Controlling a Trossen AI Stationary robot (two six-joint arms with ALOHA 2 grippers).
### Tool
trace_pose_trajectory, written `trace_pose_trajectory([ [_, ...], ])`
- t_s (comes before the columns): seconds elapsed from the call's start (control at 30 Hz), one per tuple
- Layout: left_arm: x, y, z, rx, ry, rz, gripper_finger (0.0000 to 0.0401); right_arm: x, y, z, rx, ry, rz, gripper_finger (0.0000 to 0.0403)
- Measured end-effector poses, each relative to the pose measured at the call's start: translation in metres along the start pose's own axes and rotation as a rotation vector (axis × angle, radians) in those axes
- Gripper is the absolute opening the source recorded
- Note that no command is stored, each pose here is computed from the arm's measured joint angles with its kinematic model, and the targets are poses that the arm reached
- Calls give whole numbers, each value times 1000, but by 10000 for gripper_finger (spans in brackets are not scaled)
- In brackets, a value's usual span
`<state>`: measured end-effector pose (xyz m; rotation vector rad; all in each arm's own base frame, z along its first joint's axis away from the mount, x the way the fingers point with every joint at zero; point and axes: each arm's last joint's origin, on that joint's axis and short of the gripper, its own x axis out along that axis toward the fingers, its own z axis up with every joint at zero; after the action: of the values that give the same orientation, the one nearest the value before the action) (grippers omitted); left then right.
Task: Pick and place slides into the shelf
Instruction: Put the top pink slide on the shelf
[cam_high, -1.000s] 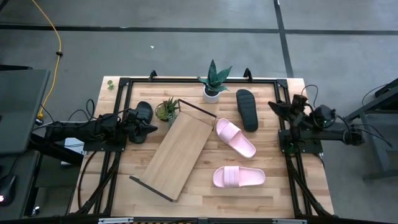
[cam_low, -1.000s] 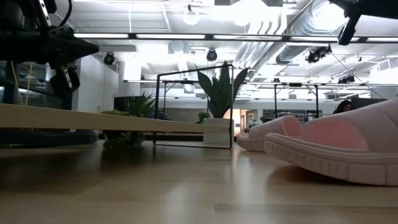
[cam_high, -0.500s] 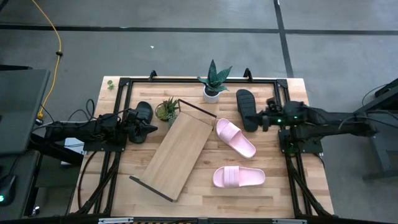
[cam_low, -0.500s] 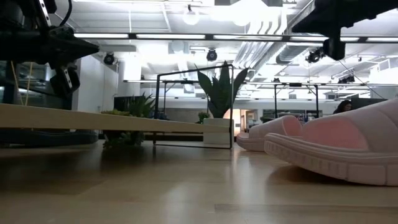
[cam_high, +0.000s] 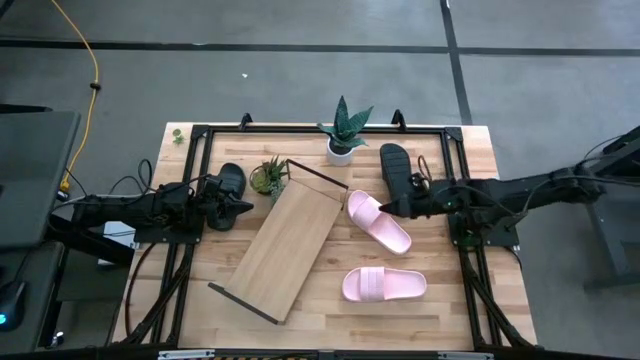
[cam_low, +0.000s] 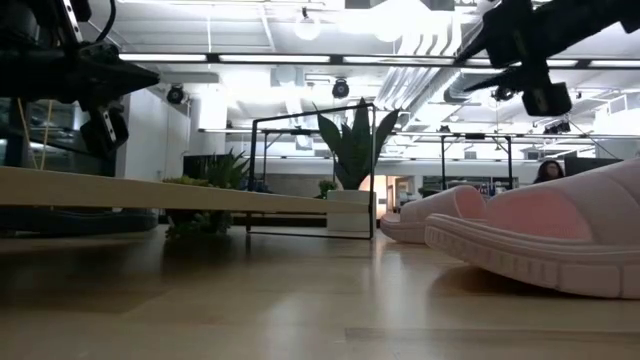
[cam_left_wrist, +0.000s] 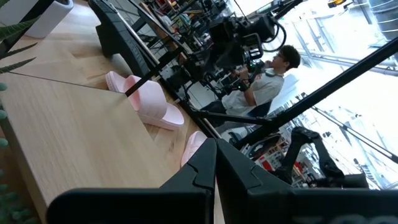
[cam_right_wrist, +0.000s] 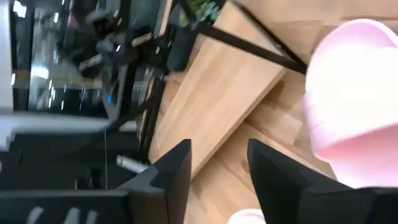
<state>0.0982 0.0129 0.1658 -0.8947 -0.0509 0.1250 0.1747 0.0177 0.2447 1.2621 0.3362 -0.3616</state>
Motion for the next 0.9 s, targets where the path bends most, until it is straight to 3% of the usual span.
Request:
trace_pose_trajectory([
  [0.4,0,0,0,0,0,1,1,19,-8,-42,245,-195,-111,158],
  [0.63,0,0,0,0,0,1,1,35,-19,-61,319,-316,-158,158],
  [0.9,0,0,0,-1,0,0,1,51,-34,-73,352,-353,-230,158],
])
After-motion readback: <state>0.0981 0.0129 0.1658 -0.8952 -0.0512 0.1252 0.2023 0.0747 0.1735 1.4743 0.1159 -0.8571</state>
